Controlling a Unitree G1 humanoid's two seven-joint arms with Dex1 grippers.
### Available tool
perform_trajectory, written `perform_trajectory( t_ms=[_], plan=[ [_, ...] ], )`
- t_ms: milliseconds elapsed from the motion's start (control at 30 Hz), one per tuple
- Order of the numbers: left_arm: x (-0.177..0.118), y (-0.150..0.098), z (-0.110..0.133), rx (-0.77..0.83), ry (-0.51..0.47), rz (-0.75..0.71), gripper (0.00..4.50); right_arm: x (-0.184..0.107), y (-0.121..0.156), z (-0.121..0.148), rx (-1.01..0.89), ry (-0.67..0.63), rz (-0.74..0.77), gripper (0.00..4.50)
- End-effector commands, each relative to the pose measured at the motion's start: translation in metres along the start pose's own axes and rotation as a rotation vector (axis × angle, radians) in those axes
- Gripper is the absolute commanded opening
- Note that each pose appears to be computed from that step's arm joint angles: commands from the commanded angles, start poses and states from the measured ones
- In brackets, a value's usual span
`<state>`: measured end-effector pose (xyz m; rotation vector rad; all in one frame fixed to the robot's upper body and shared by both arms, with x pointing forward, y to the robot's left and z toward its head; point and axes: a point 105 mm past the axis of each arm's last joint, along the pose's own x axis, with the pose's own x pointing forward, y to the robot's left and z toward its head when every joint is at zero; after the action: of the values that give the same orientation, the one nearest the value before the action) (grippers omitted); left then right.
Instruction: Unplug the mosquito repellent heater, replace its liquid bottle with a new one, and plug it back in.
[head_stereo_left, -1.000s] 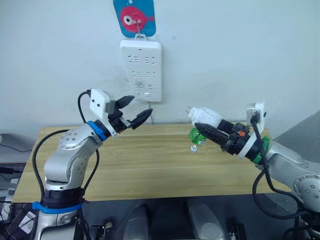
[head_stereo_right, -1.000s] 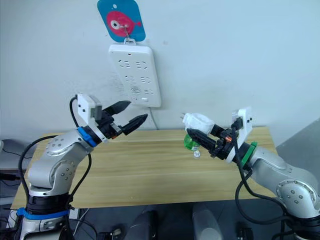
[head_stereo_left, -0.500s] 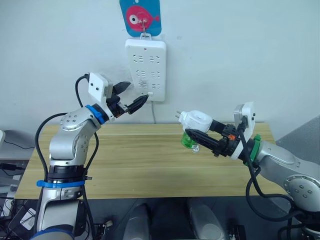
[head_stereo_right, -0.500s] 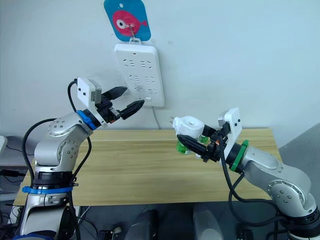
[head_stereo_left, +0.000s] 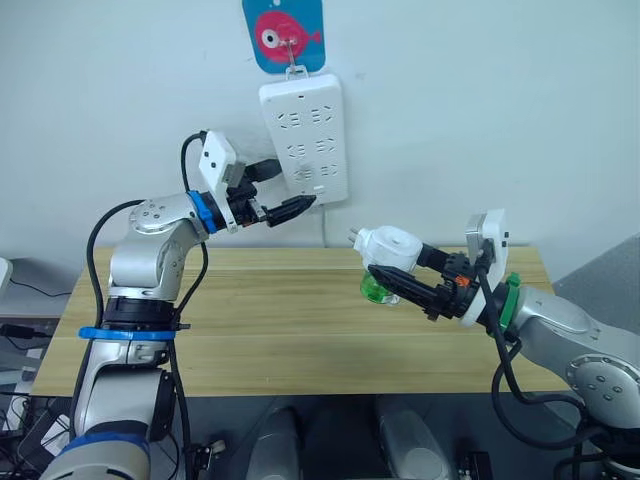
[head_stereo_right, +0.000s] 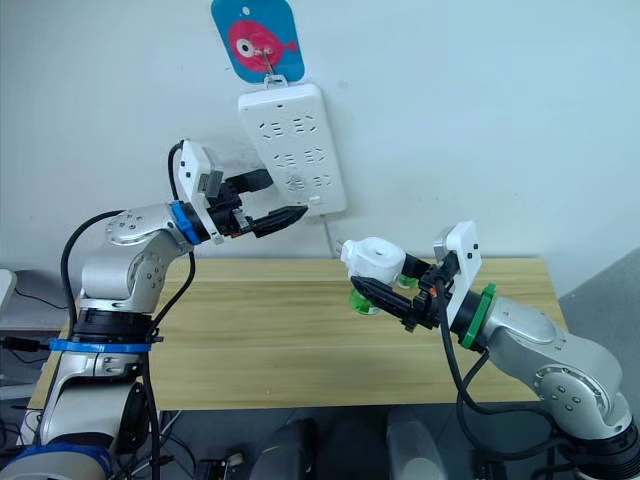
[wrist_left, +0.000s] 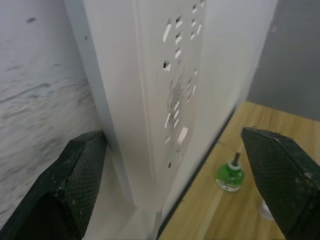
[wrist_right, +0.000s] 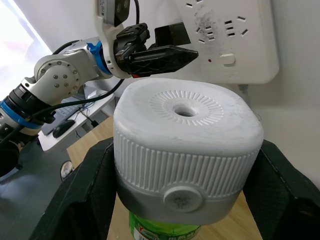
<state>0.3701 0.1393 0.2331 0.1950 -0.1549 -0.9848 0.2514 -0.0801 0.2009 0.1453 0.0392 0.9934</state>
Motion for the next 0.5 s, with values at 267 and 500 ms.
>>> perform_trajectory(
  t_ms=[267, 500],
  plan=[
    [0.009, 0.002, 0.021, 0.025, -0.084, 0.037, 2.69, 0.013, 0.011, 0.019, -0.080, -0.056, 0.020, 3.11],
    [0.011, 0.003, 0.015, 0.023, -0.079, 0.059, 1.42, 0.032, 0.003, 0.033, -0.194, -0.088, -0.074, 3.10]
  ],
)
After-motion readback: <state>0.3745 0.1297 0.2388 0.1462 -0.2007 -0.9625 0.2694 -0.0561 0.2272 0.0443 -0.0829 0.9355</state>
